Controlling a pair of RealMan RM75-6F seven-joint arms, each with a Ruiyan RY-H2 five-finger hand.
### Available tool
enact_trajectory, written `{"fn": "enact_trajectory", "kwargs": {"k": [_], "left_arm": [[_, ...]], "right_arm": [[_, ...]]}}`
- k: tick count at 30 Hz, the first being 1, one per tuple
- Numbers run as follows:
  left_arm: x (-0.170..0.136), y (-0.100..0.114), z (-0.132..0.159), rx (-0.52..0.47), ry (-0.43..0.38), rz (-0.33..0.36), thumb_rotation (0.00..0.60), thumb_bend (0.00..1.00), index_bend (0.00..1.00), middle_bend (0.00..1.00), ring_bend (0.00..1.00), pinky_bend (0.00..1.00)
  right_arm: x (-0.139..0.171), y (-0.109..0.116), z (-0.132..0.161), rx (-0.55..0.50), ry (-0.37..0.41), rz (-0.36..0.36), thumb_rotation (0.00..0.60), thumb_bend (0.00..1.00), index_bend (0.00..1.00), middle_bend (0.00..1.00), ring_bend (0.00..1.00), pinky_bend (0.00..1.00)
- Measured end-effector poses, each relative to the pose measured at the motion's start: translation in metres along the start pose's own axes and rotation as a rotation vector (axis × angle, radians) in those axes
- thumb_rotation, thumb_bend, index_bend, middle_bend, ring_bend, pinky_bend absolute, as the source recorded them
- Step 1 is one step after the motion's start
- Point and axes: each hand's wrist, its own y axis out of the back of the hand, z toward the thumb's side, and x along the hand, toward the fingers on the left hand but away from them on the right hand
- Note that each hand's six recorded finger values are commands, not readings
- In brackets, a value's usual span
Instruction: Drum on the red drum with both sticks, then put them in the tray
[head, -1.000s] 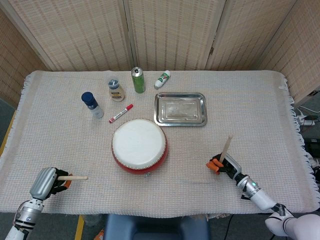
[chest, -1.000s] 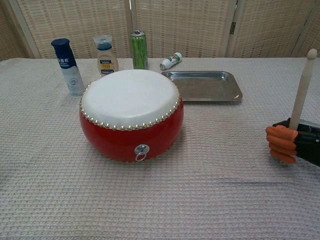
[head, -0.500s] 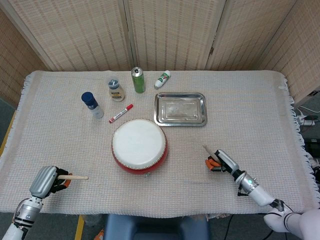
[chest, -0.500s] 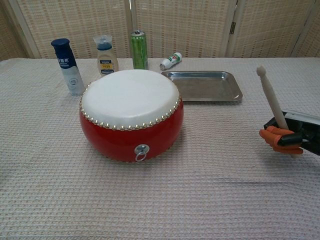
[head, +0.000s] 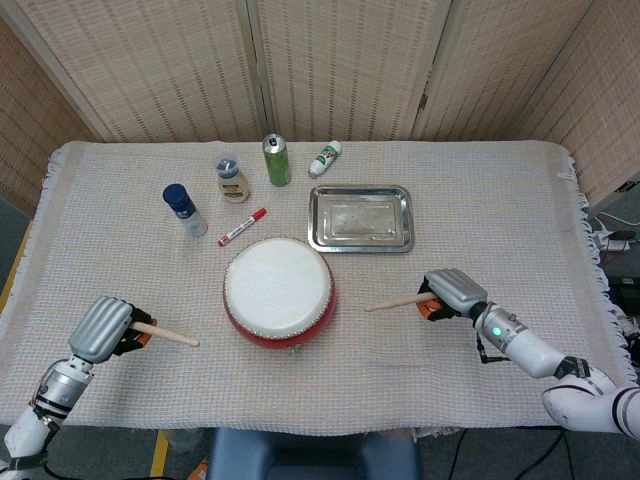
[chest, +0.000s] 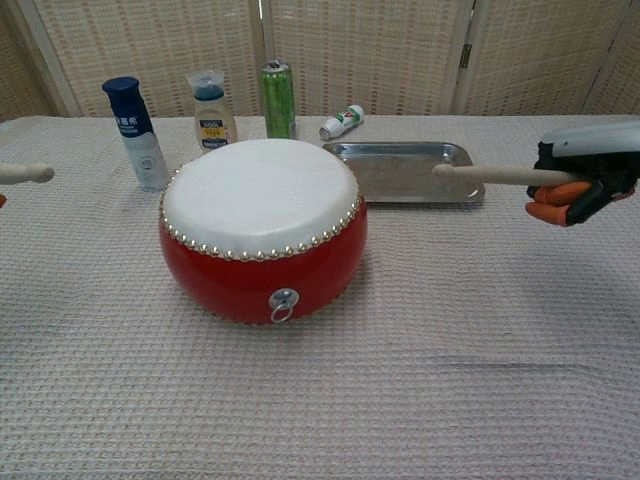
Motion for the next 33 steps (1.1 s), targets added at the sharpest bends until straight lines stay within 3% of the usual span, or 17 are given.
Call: {"fn": "enact_trajectory", "kwargs": {"k": [8, 14, 19, 23, 26, 33], "left_arm": [[0.045, 0.017, 0.022, 0.125, -0.031, -0.033, 0.600, 0.55, 1.00, 1.00, 1.00, 1.00], [0.065, 0.029, 0.032, 0.166, -0.015, -0.034, 0.600, 0.55, 1.00, 1.00, 1.00, 1.00], [0.076, 0.035, 0.032, 0.180, 0.017, -0.033, 0.600, 0.55, 1.00, 1.00, 1.00, 1.00], [0.086, 0.031, 0.032, 0.199, 0.048, -0.040, 0.600, 0.55, 1.00, 1.00, 1.00, 1.00], [0.093, 0.023, 0.032, 0.232, 0.071, -0.045, 0.600, 0.55, 1.00, 1.00, 1.00, 1.00], [0.107, -0.010, 0.035, 0.306, 0.126, -0.063, 0.600, 0.55, 1.00, 1.00, 1.00, 1.00]], "right_arm": [[-0.039, 0.051, 0.064, 0.126, 0.004, -0.006, 0.600, 1.00, 1.00, 1.00, 1.00, 1.00], [-0.075, 0.049, 0.097, 0.177, -0.002, 0.031, 0.600, 1.00, 1.00, 1.00, 1.00, 1.00], [-0.099, 0.033, 0.100, 0.275, -0.057, 0.077, 0.600, 1.00, 1.00, 1.00, 1.00, 1.00], [-0.110, 0.025, 0.099, 0.349, -0.118, 0.091, 0.600, 1.00, 1.00, 1.00, 1.00, 1.00], [-0.111, 0.031, 0.107, 0.347, -0.132, 0.053, 0.600, 1.00, 1.00, 1.00, 1.00, 1.00], [-0.090, 0.062, 0.140, 0.230, -0.029, -0.036, 0.600, 1.00, 1.00, 1.00, 1.00, 1.00]]}}
